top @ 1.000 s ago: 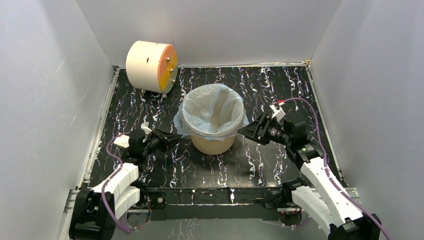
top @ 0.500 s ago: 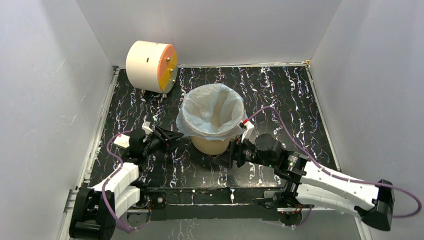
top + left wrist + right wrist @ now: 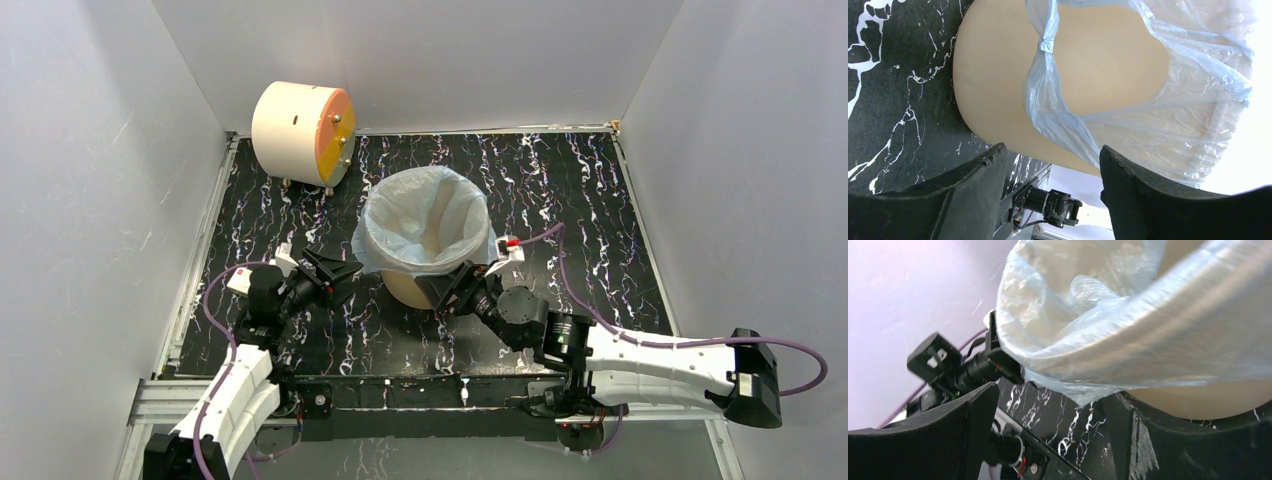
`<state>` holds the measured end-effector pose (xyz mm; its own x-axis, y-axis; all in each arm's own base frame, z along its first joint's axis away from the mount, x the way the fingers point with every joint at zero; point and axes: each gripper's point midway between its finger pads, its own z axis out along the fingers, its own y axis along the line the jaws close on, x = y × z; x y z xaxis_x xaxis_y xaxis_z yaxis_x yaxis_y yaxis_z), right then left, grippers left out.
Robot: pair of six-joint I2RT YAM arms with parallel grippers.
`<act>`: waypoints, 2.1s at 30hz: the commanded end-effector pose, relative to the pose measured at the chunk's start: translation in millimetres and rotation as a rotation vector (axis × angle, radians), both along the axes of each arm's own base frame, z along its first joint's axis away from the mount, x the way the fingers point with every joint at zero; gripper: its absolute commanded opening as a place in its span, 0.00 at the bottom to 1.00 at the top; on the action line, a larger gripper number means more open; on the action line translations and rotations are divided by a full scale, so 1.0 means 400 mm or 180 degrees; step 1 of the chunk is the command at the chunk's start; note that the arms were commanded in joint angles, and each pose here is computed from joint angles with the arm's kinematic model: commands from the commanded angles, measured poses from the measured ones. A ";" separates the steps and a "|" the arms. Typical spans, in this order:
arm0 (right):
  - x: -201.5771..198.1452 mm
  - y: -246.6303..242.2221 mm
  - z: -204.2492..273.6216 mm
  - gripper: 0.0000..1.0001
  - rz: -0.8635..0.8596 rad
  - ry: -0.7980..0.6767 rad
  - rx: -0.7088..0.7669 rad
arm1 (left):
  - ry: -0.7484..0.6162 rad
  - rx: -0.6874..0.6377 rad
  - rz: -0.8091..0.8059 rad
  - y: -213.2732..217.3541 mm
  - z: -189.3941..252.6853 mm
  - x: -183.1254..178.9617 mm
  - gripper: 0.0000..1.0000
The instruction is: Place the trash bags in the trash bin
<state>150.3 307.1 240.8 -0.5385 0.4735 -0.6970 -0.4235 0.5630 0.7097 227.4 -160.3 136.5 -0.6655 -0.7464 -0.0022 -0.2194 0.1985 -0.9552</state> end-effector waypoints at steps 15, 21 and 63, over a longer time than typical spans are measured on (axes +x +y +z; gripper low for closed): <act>0.078 -0.150 -0.206 0.83 -0.1800 0.1287 -0.0147 | -0.0178 0.0095 -0.0118 -0.009 0.063 0.009 0.68; 0.041 -0.160 -0.210 0.80 -0.1417 0.1288 -0.0263 | -0.0357 0.0057 -0.0193 -0.018 0.101 0.012 0.68; 0.248 -0.405 -0.017 0.87 -0.2015 0.0462 -0.1068 | 0.0118 0.1317 -0.0630 -0.100 -0.110 -0.046 0.47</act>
